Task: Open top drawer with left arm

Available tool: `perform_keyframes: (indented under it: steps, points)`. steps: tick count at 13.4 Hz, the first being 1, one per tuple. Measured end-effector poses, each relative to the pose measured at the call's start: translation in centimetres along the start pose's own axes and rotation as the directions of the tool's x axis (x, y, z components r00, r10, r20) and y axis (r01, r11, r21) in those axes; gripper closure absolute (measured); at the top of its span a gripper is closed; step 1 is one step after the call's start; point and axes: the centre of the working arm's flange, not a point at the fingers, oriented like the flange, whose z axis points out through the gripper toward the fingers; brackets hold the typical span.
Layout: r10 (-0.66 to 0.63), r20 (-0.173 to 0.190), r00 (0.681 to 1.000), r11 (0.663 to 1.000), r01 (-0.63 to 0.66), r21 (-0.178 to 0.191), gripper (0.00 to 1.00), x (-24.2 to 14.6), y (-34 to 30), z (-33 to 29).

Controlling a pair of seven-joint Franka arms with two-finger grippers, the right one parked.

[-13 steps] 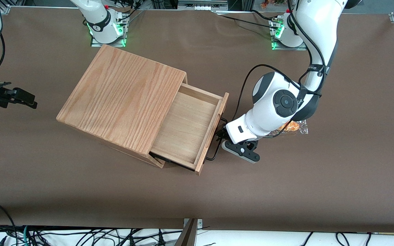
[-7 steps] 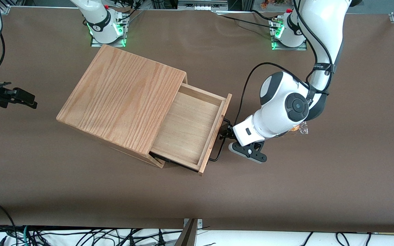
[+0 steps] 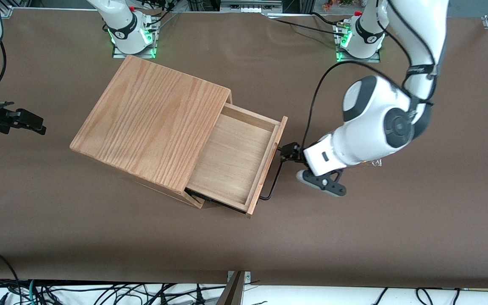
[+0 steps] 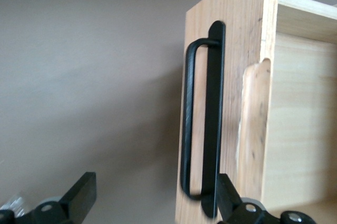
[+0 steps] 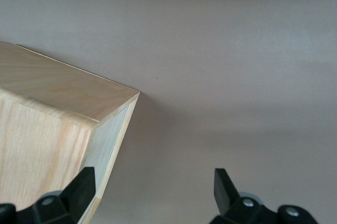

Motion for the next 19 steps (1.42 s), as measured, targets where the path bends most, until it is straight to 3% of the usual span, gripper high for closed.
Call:
perform_keyframes:
  steps: [3,4,7,9,10,13,16,19]
  points:
    - [-0.057,0.021,0.998,0.998,0.057,0.007,0.00,-1.9,-4.0,-7.0]
    - [-0.078,0.028,0.997,0.997,0.078,0.024,0.00,-2.7,-5.8,-9.1]
    - [-0.088,0.022,0.996,0.978,0.082,0.194,0.00,-4.6,-8.6,-13.4]
    - [-0.089,0.065,0.994,0.955,0.067,0.289,0.00,-6.4,-8.3,-15.3]
    - [-0.094,0.065,0.993,0.945,0.068,0.320,0.00,-7.1,-8.3,-16.4]
    - [-0.126,0.042,0.991,0.935,0.105,0.339,0.00,-9.7,-9.4,-19.4]
    - [-0.151,0.002,0.988,0.927,0.141,0.347,0.00,-12.7,-11.3,-18.8]
    - [-0.187,-0.012,0.982,0.919,0.180,0.350,0.00,-15.0,-13.4,-18.2]
